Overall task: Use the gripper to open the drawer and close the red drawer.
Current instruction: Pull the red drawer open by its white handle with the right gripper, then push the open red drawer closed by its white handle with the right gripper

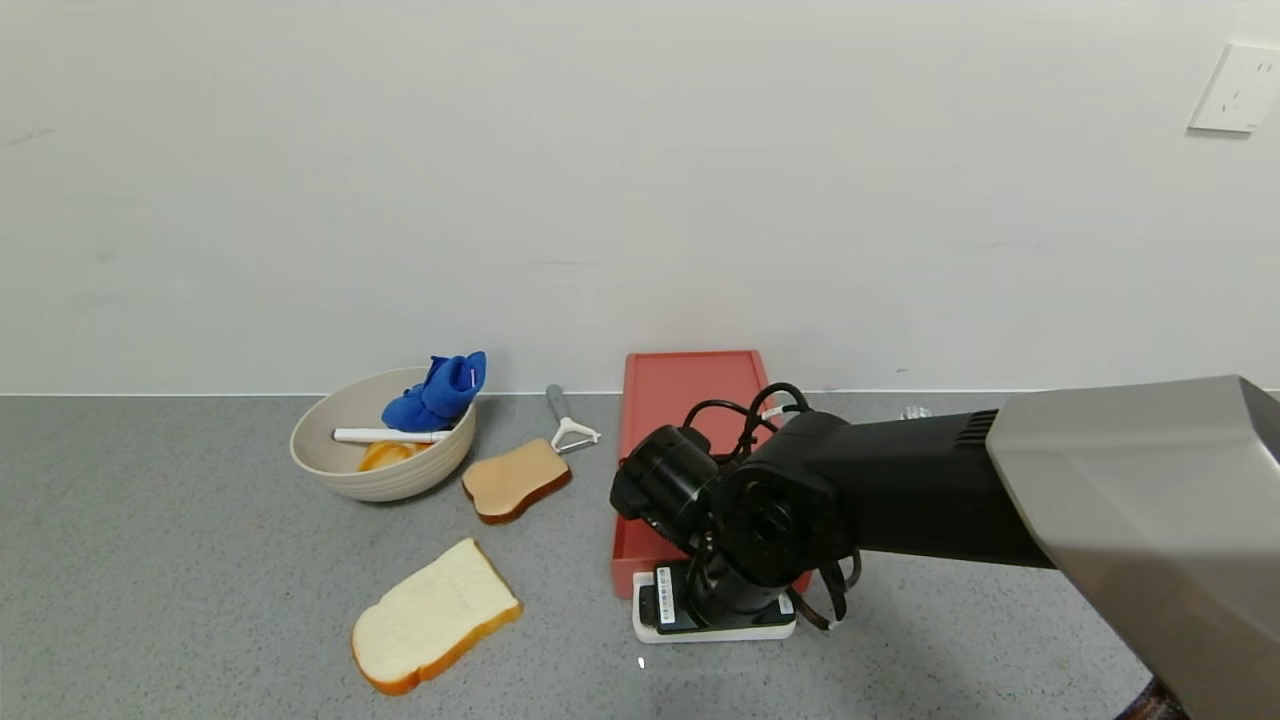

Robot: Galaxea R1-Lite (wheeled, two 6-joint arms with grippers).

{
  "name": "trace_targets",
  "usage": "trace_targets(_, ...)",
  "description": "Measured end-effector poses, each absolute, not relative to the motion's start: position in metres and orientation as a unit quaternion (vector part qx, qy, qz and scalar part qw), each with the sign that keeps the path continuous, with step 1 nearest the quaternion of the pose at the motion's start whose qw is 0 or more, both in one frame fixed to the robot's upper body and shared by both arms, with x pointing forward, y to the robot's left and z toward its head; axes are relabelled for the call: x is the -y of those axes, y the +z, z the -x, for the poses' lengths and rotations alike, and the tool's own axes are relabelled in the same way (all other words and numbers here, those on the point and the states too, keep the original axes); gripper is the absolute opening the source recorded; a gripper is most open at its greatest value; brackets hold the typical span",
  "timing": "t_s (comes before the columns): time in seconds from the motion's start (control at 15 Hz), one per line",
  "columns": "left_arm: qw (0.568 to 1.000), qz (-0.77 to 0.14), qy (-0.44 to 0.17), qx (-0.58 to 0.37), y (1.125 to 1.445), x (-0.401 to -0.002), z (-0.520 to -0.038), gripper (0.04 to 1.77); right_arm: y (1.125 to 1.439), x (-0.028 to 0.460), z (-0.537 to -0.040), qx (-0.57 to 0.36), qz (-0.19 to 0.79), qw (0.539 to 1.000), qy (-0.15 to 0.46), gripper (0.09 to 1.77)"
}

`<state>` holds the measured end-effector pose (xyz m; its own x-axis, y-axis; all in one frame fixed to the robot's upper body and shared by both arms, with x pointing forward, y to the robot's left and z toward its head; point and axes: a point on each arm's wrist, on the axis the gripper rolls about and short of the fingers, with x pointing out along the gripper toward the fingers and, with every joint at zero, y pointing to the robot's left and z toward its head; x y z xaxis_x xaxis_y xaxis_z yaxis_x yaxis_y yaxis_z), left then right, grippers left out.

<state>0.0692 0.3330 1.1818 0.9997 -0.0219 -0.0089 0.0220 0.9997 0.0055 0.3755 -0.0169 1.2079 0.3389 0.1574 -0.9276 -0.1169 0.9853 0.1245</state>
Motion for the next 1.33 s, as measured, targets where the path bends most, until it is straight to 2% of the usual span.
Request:
trace_targets(0.93, 1.000, -0.003, -0.011, -0.005, 1.182, -0.333, -0.069, 1.72, 1.211, 0.019, -0.347, -0.595, -0.017, 0.798, 0.095, 1.71)
trace_targets(1.13, 1.000, -0.003, -0.011, -0.005, 1.182, -0.333, -0.069, 1.72, 1.229, 0.024, -0.343, -0.584, -0.025, 0.804, 0.106, 1.71)
trace_targets(1.33, 1.000, -0.003, -0.011, -0.005, 1.182, -0.333, -0.069, 1.72, 1.262, 0.035, -0.334, -0.562, -0.028, 0.817, 0.130, 1.71)
